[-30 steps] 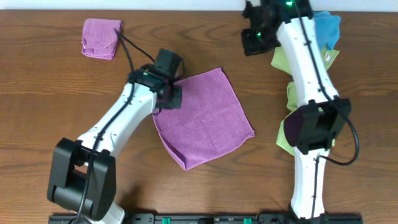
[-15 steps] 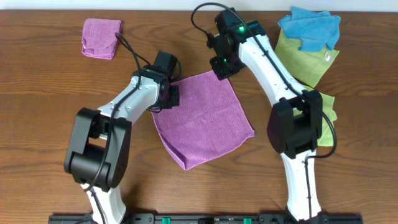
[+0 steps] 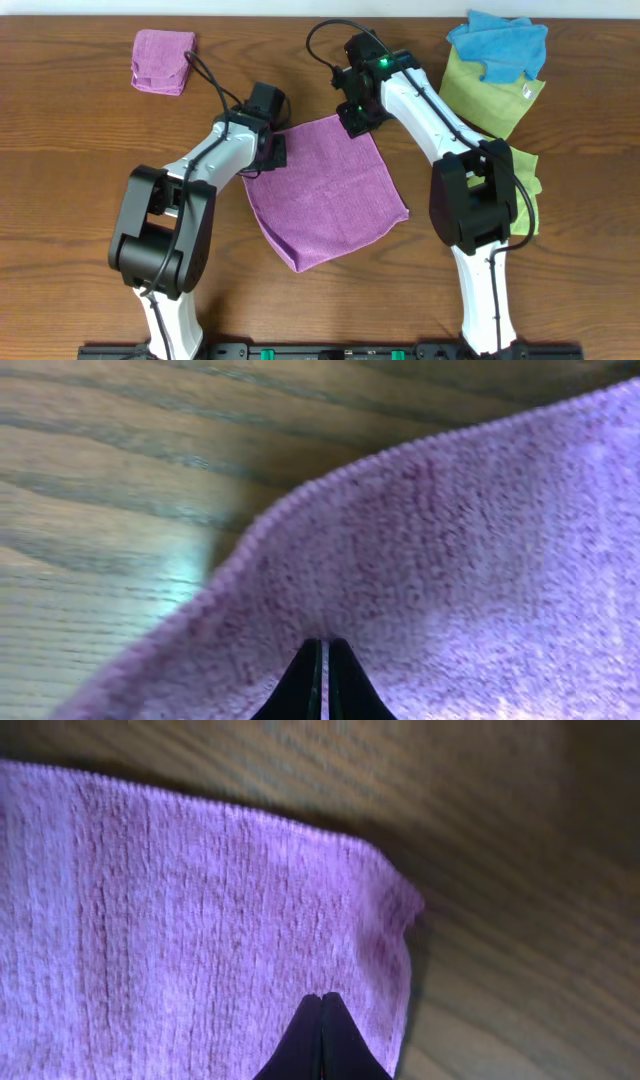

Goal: Fold the cloth

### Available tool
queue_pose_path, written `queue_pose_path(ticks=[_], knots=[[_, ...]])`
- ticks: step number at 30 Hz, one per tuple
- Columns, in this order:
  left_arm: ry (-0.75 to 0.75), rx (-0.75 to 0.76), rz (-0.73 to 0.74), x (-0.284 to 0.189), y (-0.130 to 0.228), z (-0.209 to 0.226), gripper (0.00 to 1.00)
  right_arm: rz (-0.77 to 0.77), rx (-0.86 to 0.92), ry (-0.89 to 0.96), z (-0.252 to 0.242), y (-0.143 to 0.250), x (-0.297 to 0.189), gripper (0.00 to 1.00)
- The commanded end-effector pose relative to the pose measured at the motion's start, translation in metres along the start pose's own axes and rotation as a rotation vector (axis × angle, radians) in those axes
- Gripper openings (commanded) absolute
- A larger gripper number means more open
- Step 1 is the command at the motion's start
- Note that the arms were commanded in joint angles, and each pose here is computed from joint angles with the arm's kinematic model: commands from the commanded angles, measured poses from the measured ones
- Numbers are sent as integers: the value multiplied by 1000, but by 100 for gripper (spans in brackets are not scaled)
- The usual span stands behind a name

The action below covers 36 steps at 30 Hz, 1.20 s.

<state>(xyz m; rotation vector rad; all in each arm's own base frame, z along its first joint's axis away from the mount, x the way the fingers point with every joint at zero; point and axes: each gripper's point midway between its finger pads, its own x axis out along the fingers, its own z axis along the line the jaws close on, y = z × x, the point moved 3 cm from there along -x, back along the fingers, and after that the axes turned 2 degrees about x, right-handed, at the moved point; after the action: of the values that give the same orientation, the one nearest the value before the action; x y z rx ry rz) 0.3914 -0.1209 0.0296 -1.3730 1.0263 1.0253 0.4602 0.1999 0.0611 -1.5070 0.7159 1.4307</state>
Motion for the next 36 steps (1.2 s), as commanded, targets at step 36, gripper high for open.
queue_pose_path(ticks=[36], knots=[[-64,35,-113,15,-38,29,6,77,28,35,16,13,40,1]])
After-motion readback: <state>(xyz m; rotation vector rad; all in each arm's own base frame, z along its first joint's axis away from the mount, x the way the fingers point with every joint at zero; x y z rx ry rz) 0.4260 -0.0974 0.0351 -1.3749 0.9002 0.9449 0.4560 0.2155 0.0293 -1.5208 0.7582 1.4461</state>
